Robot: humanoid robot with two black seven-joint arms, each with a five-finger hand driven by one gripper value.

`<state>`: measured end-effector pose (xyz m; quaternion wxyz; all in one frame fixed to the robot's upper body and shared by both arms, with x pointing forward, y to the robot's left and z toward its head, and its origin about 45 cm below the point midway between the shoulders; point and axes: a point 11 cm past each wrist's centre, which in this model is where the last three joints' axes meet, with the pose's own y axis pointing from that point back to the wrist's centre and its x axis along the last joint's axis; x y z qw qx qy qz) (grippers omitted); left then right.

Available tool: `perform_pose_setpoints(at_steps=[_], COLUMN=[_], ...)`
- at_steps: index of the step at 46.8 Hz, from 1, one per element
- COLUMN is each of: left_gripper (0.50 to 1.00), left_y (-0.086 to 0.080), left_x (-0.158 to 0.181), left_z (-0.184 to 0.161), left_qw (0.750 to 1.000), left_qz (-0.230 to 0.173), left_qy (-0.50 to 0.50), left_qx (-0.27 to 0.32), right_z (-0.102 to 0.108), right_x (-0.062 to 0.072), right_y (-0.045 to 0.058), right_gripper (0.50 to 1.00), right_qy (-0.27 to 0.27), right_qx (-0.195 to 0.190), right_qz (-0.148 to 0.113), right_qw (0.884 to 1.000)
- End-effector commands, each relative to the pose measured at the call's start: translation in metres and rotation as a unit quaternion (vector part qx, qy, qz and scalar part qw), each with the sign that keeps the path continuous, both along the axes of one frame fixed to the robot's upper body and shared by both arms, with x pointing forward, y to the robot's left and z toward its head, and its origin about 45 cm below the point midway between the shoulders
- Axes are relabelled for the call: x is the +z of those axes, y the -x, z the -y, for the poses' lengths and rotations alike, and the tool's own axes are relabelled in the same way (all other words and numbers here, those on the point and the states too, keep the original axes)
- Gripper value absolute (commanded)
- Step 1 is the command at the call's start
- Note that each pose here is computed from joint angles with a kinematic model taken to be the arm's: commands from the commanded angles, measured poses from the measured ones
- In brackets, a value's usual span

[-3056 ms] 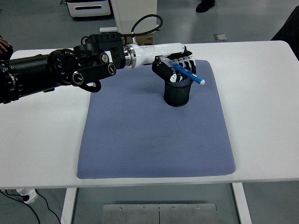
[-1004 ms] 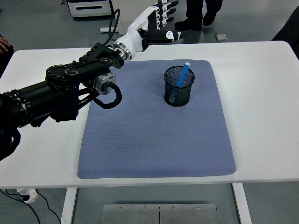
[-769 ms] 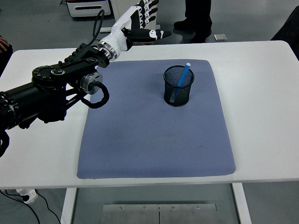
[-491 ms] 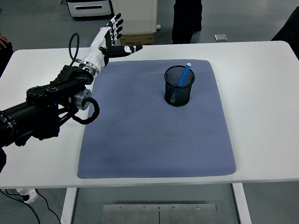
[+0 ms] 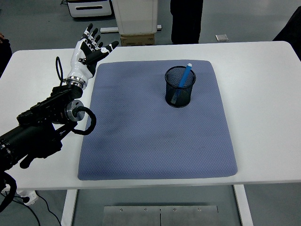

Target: Left hand places marker in pen holder

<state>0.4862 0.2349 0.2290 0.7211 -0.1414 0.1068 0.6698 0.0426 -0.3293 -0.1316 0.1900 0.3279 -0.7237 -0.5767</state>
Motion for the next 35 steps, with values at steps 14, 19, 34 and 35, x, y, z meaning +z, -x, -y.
perform_pose_setpoints(at_steps=[14, 19, 34, 35], left_gripper=[1.0, 1.0, 1.0, 1.0], left_y=[0.011, 0.014, 0.017, 0.018], left_x=[-0.018, -0.021, -0.025, -0.027], left_z=[-0.038, -0.05, -0.057, -0.057], left_qw=[0.998, 0.998, 0.998, 0.998], left_qz=[-0.012, -0.015, -0.019, -0.02], left_qy=[0.055, 0.049, 0.047, 0.047], left_qx=[0.027, 0.036, 0.041, 0.042], right_z=[0.0, 0.0, -0.005, -0.004], right_x=[0.0, 0.0, -0.001, -0.001], right_y=[0.0, 0.0, 0.0, 0.001], right_gripper=[1.0, 1.0, 1.0, 1.0], right_qy=[0.0, 0.0, -0.017, -0.016], right_qx=[0.0, 0.0, 0.003, 0.003], right_qz=[0.0, 0.0, -0.009, -0.01], right_qw=[1.0, 1.0, 1.0, 1.0])
